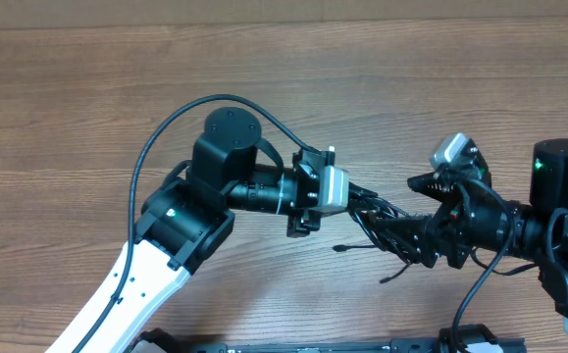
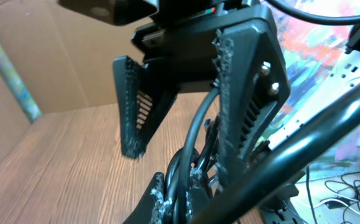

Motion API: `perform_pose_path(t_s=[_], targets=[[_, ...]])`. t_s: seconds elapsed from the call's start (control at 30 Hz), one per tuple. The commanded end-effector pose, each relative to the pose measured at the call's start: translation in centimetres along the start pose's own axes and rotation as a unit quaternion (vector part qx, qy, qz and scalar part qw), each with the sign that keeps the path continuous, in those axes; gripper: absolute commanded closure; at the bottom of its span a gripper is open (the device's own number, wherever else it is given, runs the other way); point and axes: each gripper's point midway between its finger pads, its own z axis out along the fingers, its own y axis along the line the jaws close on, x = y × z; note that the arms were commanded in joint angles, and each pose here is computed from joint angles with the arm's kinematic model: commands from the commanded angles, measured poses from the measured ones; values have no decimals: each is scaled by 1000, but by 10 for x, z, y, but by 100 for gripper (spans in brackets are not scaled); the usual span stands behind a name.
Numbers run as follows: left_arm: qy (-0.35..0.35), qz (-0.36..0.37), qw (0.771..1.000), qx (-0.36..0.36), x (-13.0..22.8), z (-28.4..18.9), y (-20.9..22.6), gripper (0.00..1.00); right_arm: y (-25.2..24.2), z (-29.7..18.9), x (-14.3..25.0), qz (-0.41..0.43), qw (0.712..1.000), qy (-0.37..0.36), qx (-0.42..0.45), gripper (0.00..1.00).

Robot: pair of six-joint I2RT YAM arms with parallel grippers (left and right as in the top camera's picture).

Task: Untangle cables

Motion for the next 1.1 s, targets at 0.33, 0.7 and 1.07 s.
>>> perform_pose_path(t_s=[0.33, 0.7, 1.07], targets=[[-40, -9, 999, 7, -29, 3, -1, 30, -7, -5, 1, 12, 999, 3, 33, 96], [-46, -244, 960, -133, -14, -34, 64, 0, -24, -7, -3, 48, 996, -2, 80, 96], [-45, -283, 955, -69, -16, -32, 44, 1, -2, -6, -28, 18, 998, -53, 8, 96]])
